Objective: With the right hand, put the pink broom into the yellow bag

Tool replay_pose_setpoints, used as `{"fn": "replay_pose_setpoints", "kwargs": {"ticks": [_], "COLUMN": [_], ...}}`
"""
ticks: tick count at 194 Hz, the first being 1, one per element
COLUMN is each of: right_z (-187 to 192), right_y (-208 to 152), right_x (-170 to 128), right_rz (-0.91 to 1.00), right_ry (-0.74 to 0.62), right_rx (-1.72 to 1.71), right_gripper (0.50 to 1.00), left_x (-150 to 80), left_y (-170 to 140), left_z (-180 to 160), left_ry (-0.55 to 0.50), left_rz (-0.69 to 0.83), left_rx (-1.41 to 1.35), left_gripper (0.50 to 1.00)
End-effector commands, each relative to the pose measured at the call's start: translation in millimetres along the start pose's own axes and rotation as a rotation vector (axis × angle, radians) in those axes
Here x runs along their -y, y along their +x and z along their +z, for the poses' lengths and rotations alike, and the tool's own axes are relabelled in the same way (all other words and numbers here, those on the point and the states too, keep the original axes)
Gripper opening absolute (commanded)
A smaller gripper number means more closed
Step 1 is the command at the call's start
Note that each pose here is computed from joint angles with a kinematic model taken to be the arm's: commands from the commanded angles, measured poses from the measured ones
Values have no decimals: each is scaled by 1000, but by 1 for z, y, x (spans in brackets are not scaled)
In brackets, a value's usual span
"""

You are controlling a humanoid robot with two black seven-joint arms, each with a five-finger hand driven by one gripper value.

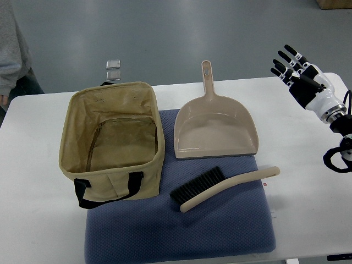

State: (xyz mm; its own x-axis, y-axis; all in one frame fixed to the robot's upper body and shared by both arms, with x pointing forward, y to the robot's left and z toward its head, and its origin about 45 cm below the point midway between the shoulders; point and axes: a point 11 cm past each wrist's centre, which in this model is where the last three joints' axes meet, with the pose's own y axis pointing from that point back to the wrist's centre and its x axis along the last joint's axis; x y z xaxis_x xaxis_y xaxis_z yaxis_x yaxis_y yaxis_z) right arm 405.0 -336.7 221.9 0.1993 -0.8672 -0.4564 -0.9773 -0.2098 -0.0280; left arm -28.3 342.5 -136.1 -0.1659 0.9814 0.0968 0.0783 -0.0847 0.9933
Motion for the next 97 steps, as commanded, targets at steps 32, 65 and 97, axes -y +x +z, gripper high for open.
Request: {"fn": "replay_pose_setpoints", "kwargs": {"ticks": [32,65,97], "right_z": [0,-1,-7], "right_y": [0,-2,-6], "right_x": [0,-1,3], "right_rz": [-2,-49,-62], "right_ry": [-6,-12,0], "right_rx": [-2,-4,-7], "right_gripper": [926,926,926], "left_x": [0,0,0], "left_y": [0,0,0], "left_z": [0,0,0], "left_ry": [0,0,0], "left_rz": [1,1,1], "left_rx": [0,0,0], "left_gripper": [1000,1000,1000]}}
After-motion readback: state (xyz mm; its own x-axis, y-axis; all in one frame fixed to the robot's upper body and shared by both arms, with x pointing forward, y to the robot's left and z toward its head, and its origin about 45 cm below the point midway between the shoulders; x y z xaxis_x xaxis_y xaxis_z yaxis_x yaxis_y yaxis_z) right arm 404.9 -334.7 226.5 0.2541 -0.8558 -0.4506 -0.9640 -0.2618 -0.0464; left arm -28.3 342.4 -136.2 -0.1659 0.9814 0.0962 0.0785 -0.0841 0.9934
